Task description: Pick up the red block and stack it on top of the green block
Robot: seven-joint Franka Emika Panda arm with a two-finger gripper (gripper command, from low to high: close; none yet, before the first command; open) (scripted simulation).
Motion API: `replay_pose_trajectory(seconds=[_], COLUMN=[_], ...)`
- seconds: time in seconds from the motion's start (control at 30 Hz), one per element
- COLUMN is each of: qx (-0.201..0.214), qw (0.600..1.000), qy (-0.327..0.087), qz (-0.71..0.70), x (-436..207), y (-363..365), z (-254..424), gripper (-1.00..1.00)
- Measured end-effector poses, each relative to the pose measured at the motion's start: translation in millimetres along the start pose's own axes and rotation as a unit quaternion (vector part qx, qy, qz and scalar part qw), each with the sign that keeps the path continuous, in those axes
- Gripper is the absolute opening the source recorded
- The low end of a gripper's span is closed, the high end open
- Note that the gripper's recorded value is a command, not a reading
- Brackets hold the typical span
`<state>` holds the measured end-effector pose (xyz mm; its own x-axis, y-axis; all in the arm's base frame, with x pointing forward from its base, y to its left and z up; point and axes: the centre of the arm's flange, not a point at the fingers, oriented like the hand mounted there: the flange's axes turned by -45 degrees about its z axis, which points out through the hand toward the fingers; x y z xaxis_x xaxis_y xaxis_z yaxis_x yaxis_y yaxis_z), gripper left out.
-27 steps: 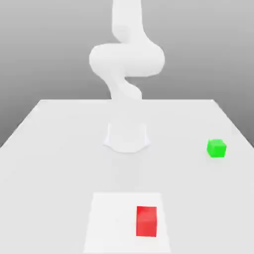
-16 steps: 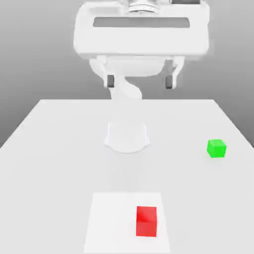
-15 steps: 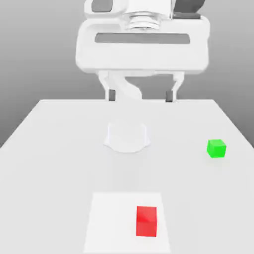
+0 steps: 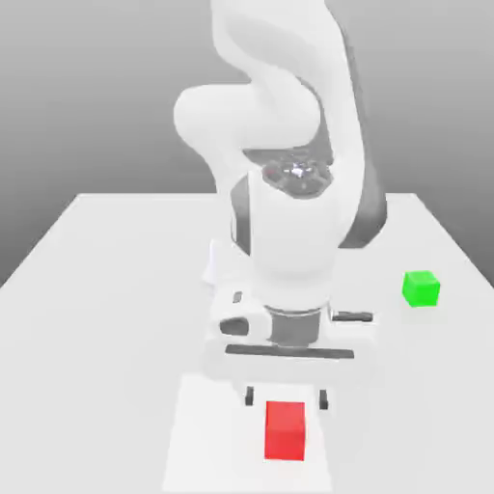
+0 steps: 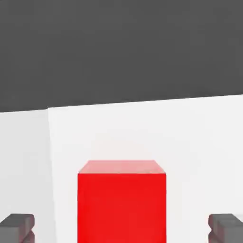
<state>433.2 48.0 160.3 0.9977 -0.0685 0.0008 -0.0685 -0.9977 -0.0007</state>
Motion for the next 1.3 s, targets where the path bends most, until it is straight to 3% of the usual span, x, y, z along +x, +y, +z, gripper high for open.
replay_pose_trajectory(seconds=[0.03, 0.27, 0.43, 0.5, 0.67, 0.83, 1.1, 1.3], qx=[0.000, 0.000, 0.000, 0.006, 0.023, 0.026, 0.002, -0.021], qw=[1.000, 1.000, 1.000, 0.999, 0.974, 0.932, 0.817, 0.807], qy=[0.000, 0.000, 0.000, 0.000, -0.002, -0.004, -0.001, 0.004], qz=[0.000, 0.000, 0.000, -0.039, -0.226, -0.362, -0.577, -0.590], x=[-1, -1, -1, -13, -101, -197, -369, -376], y=[0, 0, 0, -34, -169, -232, -265, -261], z=[10, 12, -38, -53, -76, -88, -87, -68], gripper=[-1.00, -1.00, -1.00, -1.00, -1.00, -1.00, -1.00, -1.00])
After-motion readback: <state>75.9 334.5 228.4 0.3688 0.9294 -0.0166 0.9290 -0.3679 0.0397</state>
